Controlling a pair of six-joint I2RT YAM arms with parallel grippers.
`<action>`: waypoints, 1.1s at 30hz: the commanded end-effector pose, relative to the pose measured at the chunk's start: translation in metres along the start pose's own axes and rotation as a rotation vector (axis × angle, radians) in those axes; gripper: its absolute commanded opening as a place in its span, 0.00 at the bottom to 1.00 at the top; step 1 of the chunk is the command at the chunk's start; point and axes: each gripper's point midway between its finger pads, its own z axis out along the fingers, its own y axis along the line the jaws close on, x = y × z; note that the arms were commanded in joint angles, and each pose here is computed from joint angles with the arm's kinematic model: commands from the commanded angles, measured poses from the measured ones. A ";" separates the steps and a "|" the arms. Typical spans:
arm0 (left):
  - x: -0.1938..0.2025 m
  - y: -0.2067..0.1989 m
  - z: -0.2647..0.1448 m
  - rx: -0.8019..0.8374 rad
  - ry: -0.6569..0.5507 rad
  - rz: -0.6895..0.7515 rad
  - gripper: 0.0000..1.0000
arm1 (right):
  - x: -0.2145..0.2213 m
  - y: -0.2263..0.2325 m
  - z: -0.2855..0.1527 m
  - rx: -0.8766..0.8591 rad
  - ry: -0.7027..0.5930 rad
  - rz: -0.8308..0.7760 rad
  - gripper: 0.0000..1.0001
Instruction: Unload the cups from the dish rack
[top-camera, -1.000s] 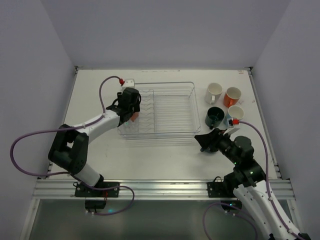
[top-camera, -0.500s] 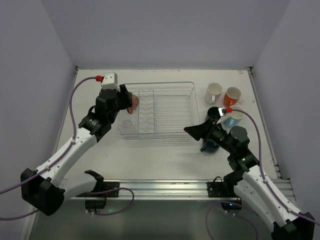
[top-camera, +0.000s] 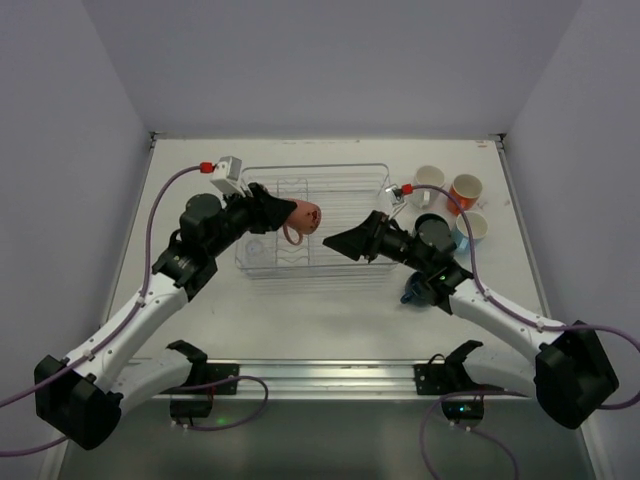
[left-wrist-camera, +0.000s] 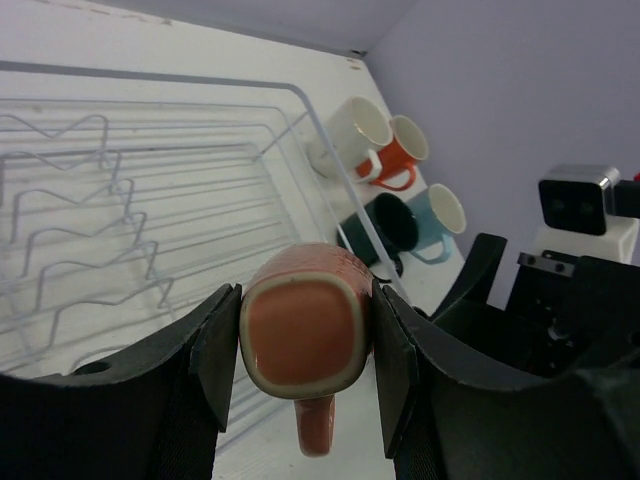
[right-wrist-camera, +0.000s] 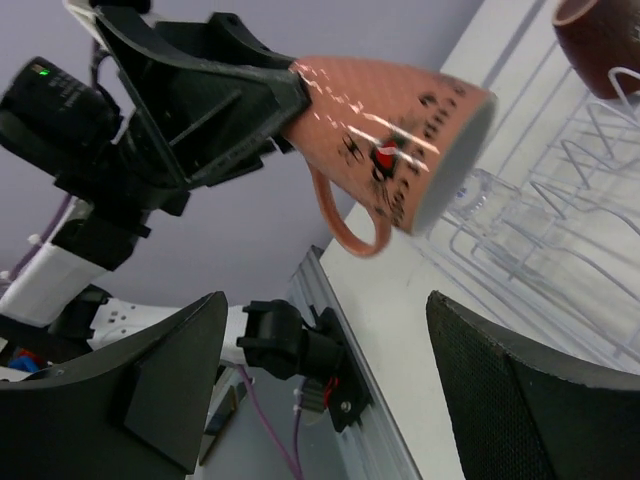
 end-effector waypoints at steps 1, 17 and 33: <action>-0.015 -0.057 -0.013 0.285 -0.035 -0.080 0.06 | -0.023 0.053 0.009 -0.180 -0.052 -0.097 0.82; -0.008 -0.085 -0.036 0.483 -0.037 -0.127 0.05 | -0.017 0.072 0.013 -0.242 -0.060 -0.114 0.75; -0.023 -0.096 -0.039 0.487 -0.065 -0.108 0.05 | -0.017 0.056 -0.011 -0.135 -0.133 -0.159 0.77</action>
